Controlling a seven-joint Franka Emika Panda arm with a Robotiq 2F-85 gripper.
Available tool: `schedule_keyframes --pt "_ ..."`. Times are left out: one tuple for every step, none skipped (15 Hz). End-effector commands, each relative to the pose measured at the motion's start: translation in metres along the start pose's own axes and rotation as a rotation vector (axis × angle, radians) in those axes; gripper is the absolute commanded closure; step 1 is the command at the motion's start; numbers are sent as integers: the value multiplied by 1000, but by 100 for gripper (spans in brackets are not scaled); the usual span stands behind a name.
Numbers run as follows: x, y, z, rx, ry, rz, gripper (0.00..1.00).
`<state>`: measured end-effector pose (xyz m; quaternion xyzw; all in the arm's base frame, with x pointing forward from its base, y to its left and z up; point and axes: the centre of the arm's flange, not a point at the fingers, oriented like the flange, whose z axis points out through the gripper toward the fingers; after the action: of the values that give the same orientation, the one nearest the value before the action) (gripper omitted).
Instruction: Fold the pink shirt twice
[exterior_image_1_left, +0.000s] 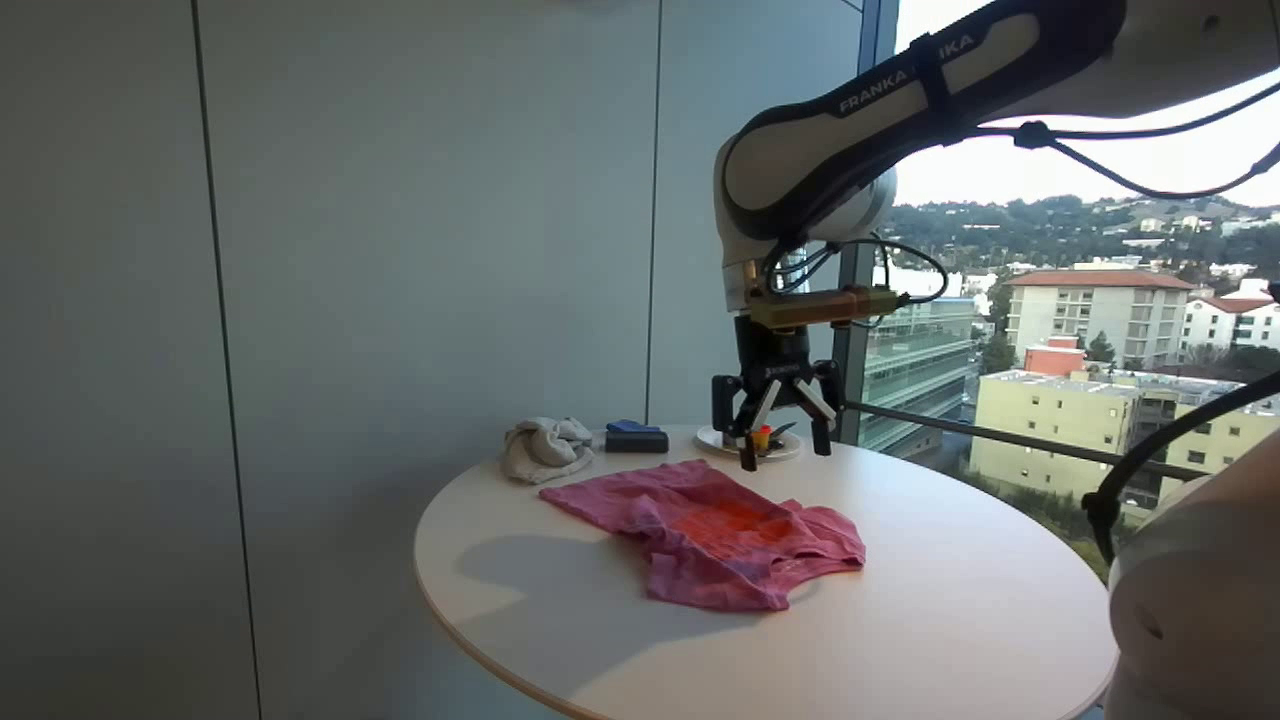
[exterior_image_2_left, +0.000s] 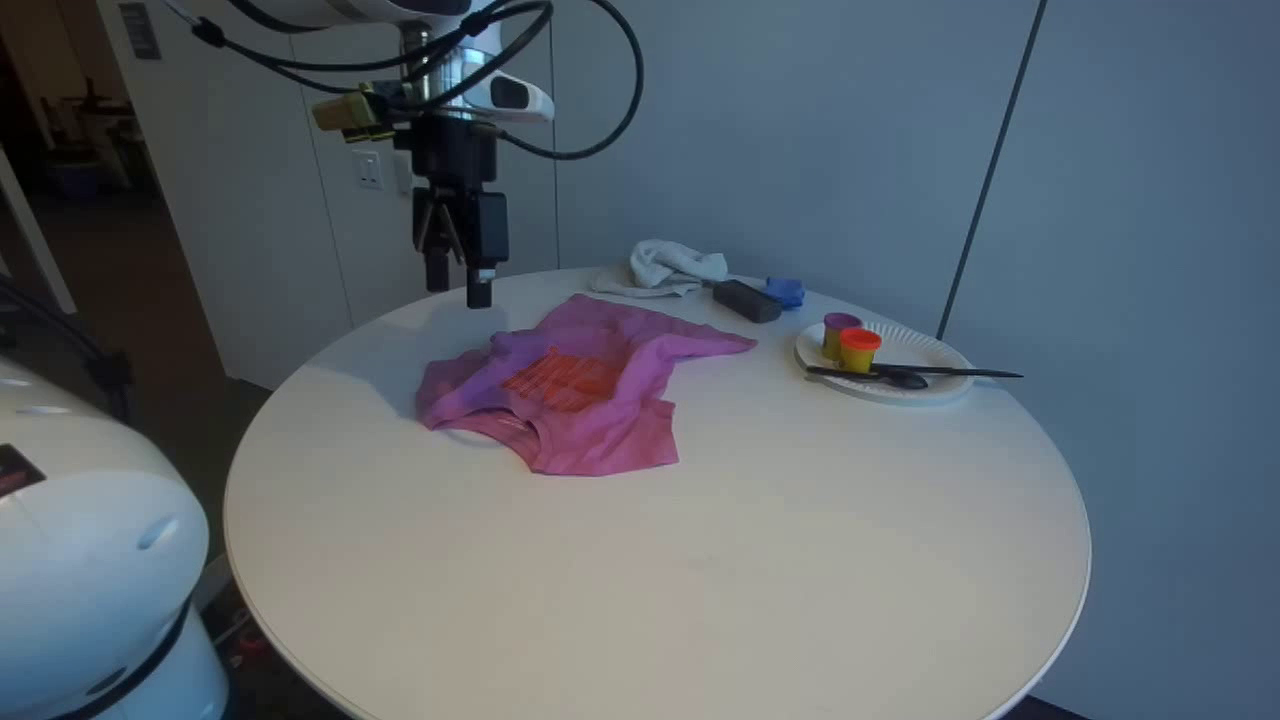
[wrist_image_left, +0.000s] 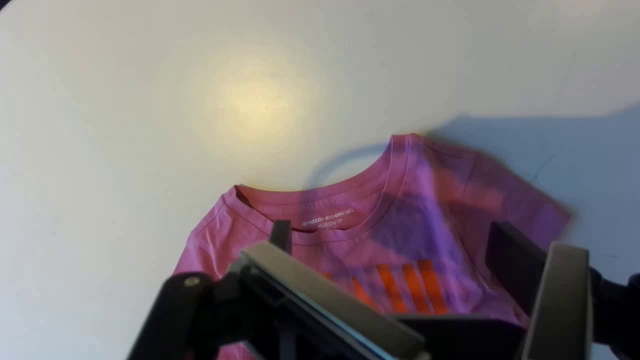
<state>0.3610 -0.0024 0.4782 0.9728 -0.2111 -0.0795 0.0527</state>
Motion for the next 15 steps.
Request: schedule_keyframes --pt "23 20 28 44 -26 6 0" --pt "28 20 38 42 -41 8 0" --pt "33 20 46 36 -59 13 0" --pt "36 18 54 33 -66 10 0" --pt "40 16 61 32 -77 7 0" --pt "44 10 67 25 -80 4 0" --pt "49 4 74 20 -80 2 0" --pt "57 -5 81 11 -81 4 0" --pt "60 -10 87 15 -84 -5 0" --pt "60 -12 92 5 -91 4 0" --pt "61 -15 99 -7 -102 19 0" --pt "60 -16 108 -30 -118 38 0" --pt "59 -15 116 -41 -138 55 0" --pt "57 -14 122 -49 -152 68 0" --pt "56 -14 128 -56 -168 82 0"
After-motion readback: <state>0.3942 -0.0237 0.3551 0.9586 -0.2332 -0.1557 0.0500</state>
